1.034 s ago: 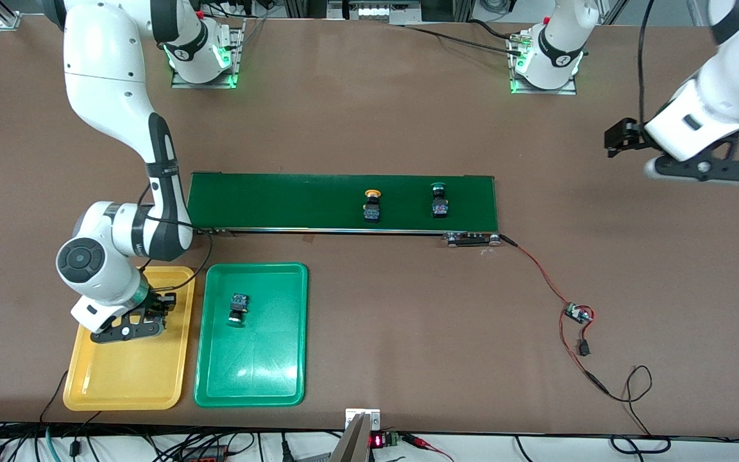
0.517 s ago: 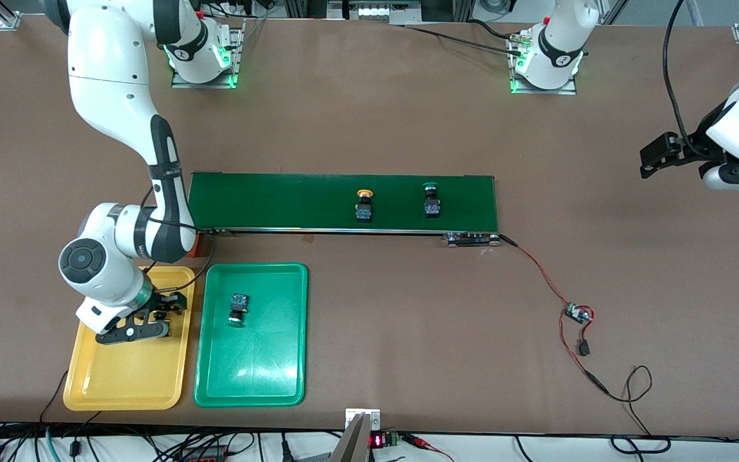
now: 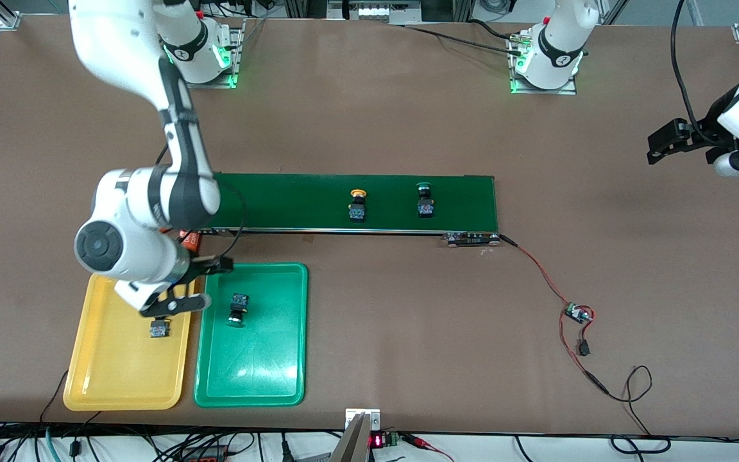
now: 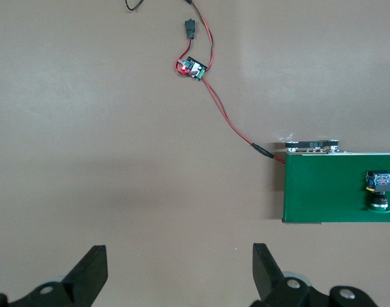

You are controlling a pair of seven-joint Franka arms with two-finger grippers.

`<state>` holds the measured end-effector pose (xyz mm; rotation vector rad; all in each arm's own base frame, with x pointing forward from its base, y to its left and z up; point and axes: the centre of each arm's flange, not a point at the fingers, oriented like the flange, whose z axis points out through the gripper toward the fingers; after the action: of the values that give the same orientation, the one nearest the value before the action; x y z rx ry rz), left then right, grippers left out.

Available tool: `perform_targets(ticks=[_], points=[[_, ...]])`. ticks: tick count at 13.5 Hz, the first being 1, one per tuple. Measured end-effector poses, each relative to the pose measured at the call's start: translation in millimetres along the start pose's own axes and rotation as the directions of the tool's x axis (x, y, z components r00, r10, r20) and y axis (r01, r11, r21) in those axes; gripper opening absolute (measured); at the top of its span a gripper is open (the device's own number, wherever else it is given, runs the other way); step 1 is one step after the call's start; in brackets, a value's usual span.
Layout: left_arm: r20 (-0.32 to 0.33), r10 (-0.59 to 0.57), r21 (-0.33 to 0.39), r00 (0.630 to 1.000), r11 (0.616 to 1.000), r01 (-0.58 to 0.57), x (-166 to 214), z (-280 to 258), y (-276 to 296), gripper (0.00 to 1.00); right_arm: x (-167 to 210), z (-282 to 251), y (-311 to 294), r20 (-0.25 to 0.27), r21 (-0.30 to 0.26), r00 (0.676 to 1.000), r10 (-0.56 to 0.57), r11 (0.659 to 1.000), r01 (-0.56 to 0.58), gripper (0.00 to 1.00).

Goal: Sort buttons by color to trays
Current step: 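Move the right gripper back to the belt and grasp another yellow-cap button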

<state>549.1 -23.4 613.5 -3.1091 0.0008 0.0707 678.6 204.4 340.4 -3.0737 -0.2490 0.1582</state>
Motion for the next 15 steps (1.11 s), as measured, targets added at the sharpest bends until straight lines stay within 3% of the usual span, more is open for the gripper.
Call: perform_targets(ticks=[4, 11, 15], points=[[0.015, 0.002, 0.001, 1.000, 1.000, -0.002, -3, 0, 1, 1.00, -47, -2, -93, 0.031, 0.020, 0.998, 0.059, 0.998, -0.059, 1.00], [0.013, 0.001, -0.001, 1.000, 1.000, -0.001, -4, -2, 1, 1.00, -126, 41, -224, -0.001, 0.011, 0.975, 0.221, 0.975, -0.221, 1.00], [0.013, 0.001, -0.002, 1.000, 1.000, -0.001, -4, -2, 1, 1.00, -147, 61, -258, -0.007, -0.007, 0.960, 0.280, 0.960, -0.280, 1.00]])
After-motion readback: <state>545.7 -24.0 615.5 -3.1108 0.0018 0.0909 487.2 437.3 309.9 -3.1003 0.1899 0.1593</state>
